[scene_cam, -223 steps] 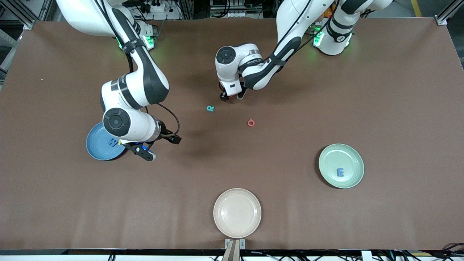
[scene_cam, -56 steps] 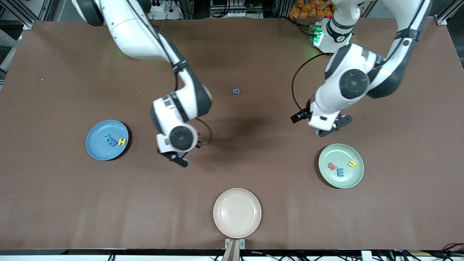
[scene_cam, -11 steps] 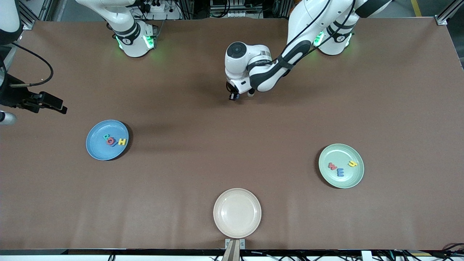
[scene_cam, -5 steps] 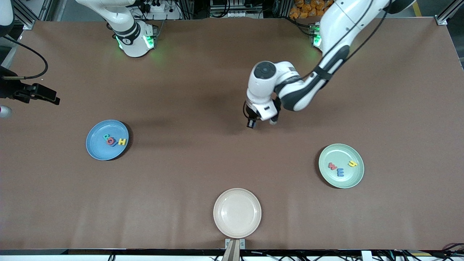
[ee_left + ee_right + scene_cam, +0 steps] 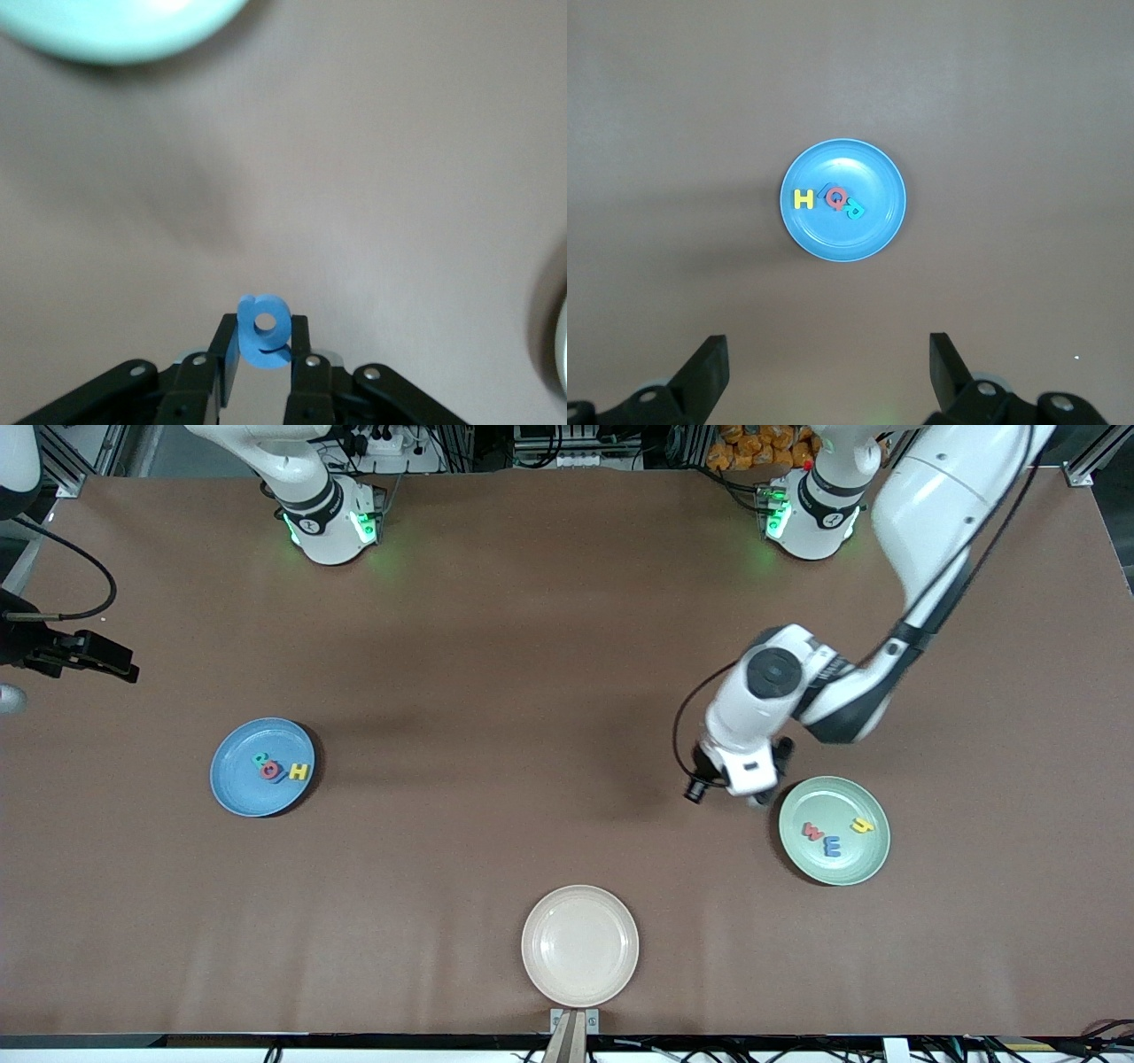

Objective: Sort uppercase to blue plate, lowercase to green plate
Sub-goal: 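Carry the g over the green plate and open the left gripper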

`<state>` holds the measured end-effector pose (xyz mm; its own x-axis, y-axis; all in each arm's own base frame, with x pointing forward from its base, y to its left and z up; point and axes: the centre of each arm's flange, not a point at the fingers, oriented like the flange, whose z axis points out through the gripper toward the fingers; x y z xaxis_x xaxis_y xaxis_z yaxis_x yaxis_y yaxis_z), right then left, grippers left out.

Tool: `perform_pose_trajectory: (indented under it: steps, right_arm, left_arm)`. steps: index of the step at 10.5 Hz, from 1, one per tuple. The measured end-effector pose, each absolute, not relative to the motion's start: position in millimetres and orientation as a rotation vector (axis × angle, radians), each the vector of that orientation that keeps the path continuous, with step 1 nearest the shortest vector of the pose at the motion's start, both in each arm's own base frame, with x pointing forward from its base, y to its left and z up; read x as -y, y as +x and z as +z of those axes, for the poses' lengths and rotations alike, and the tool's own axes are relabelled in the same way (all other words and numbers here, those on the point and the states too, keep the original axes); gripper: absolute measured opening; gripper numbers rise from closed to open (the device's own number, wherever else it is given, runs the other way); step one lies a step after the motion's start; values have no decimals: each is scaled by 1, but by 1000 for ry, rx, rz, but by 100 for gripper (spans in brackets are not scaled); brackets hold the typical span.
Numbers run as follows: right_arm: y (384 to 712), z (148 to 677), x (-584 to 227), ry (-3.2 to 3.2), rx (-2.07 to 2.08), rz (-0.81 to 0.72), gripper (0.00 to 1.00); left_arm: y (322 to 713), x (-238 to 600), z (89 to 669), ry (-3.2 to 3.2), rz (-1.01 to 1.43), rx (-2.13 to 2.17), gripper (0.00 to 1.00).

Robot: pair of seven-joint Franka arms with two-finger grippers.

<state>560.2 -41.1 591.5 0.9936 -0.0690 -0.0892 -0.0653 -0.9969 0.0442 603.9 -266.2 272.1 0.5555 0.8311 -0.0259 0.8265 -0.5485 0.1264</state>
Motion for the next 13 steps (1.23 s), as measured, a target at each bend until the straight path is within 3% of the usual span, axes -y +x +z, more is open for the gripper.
perform_pose_trajectory:
  steps: [4, 10, 13]
  right_arm:
    - [561, 594, 40, 3096, 102, -130, 100]
    - [556, 595, 41, 3121, 114, -176, 100]
    - [555, 599, 41, 3122, 115, -171, 100]
  left_arm:
    - [655, 183, 310, 2853, -10, -1189, 27]
    - [671, 62, 254, 3079, -134, -691, 28]
    - [674, 49, 269, 3121, -145, -538, 65]
